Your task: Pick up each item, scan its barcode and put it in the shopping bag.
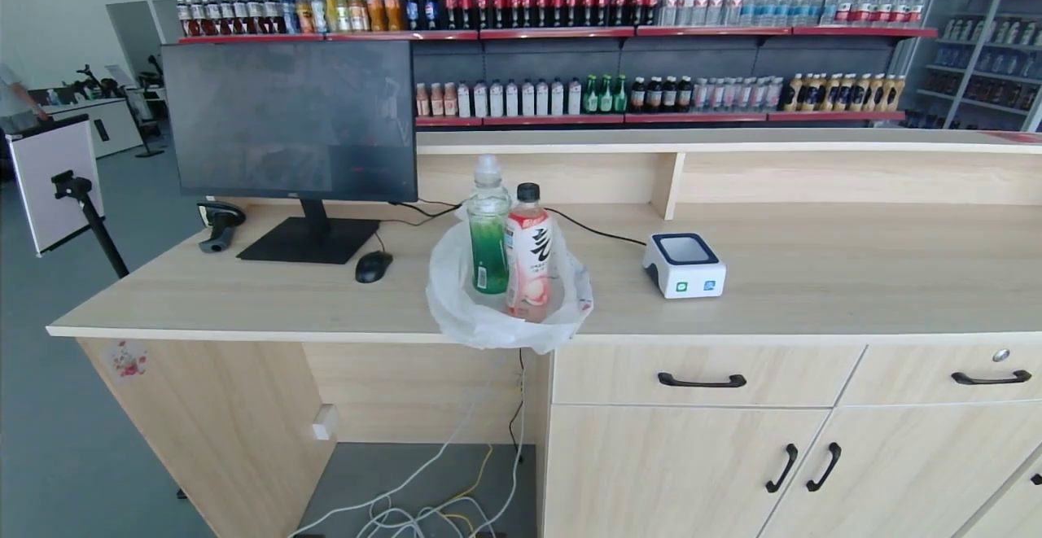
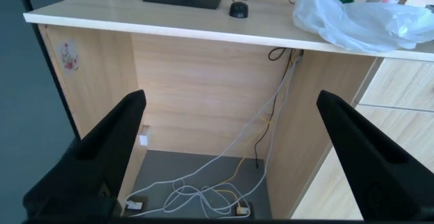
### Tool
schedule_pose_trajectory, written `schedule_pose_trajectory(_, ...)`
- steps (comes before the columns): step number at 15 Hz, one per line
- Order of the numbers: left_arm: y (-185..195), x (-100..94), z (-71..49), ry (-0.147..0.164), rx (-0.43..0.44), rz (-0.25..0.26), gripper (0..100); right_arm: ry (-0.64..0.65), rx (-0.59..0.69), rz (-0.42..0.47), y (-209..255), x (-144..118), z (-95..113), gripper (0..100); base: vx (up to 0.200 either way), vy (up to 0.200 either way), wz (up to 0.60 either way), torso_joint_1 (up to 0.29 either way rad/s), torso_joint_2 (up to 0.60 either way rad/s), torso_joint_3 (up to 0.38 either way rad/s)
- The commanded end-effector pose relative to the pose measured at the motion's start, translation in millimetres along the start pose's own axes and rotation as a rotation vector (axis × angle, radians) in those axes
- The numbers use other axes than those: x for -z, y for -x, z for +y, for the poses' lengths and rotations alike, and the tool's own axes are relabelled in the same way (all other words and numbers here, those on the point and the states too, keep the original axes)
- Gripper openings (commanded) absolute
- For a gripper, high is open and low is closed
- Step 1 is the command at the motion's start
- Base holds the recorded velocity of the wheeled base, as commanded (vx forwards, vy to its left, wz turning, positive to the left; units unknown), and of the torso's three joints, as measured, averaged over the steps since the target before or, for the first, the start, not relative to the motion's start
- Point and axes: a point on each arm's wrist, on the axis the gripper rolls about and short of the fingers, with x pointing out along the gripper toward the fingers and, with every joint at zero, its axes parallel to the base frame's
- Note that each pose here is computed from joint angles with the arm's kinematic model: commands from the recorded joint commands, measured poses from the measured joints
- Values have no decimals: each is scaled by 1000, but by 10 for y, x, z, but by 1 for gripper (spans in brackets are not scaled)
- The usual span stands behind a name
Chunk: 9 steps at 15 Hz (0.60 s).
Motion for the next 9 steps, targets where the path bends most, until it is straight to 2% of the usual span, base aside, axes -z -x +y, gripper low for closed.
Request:
schedule_pose_trajectory(1, 0, 0, 0, 0, 0, 0, 100, 0, 0, 1, -1, -1, 0, 100, 0, -200, 0, 2, 2, 2)
schedule_pose_trajectory(2, 0, 0, 0, 0, 0, 0, 100, 0, 0, 1, -1, -1, 0, 100, 0, -200, 0, 7, 2, 12)
schedule_pose_trajectory(9, 0, 0, 0, -1, 0, 0, 100, 4, 0, 1, -1, -1, 0, 100, 0, 0, 0, 0, 0, 0)
